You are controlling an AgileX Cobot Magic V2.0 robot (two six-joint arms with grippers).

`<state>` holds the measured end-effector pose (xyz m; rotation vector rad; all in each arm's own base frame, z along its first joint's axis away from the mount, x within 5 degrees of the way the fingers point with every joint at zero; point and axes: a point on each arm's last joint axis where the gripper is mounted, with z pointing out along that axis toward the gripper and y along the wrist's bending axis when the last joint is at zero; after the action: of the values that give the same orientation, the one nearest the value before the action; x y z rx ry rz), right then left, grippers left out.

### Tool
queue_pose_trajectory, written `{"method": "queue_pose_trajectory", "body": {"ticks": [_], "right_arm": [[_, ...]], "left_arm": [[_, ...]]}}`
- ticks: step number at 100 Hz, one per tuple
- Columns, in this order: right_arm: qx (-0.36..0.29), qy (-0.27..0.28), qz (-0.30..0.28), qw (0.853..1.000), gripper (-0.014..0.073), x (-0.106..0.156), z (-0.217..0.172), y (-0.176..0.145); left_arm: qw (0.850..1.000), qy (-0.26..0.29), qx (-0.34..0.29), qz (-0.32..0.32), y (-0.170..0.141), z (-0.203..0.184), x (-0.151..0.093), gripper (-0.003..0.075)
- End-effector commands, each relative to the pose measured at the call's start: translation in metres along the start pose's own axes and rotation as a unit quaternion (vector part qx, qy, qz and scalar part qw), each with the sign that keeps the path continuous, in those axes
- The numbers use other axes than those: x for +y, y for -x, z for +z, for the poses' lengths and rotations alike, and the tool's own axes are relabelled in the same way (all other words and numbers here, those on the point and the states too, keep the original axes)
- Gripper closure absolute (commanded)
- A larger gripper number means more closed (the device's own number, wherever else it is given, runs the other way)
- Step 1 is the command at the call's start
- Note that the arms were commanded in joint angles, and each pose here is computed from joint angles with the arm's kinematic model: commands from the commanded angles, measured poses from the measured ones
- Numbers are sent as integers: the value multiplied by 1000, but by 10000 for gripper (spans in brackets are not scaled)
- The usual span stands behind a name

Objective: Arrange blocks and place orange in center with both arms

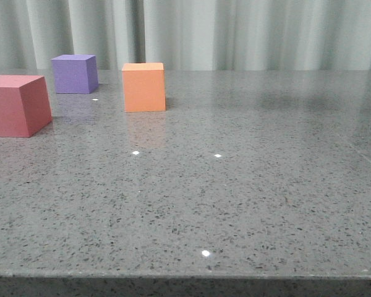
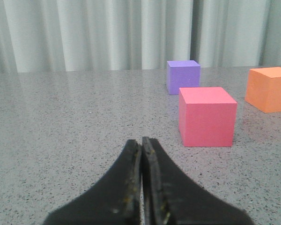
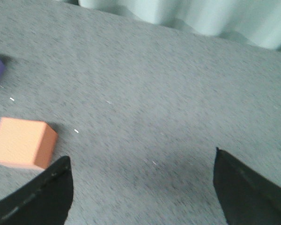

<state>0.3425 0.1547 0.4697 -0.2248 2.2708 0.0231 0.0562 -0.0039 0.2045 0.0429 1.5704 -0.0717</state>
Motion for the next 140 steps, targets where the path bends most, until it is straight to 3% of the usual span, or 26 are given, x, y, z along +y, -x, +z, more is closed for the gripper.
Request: {"method": "queue_pose_trajectory", "body": {"ticks": [1, 20, 52, 73, 88, 109, 140], "right_arm": [[-38, -13, 2, 999, -9, -23, -35, -3], [-52, -18, -1, 999, -9, -46, -52, -44], [-72, -16, 31, 997, -9, -73, -75, -153], [-134, 15, 45, 990, -9, -75, -84, -223], [-211, 41, 32, 976, -9, -75, -89, -263], [-286, 57, -5, 956, -9, -72, -86, -293], [-289, 60, -7, 955, -9, -71, -84, -295]], "left_arm": [[999, -4, -36, -1, -5, -1, 0, 741], [999, -4, -36, -1, -5, -1, 0, 741], [999, -4, -36, -1, -5, -1, 0, 741], [999, -4, -36, -1, -5, -1, 0, 741], [999, -4, -36, -1, -5, -1, 0, 741], [999, -4, -36, -1, -5, -1, 0, 741], [999, -4, -36, -1, -5, -1, 0, 741]]}}
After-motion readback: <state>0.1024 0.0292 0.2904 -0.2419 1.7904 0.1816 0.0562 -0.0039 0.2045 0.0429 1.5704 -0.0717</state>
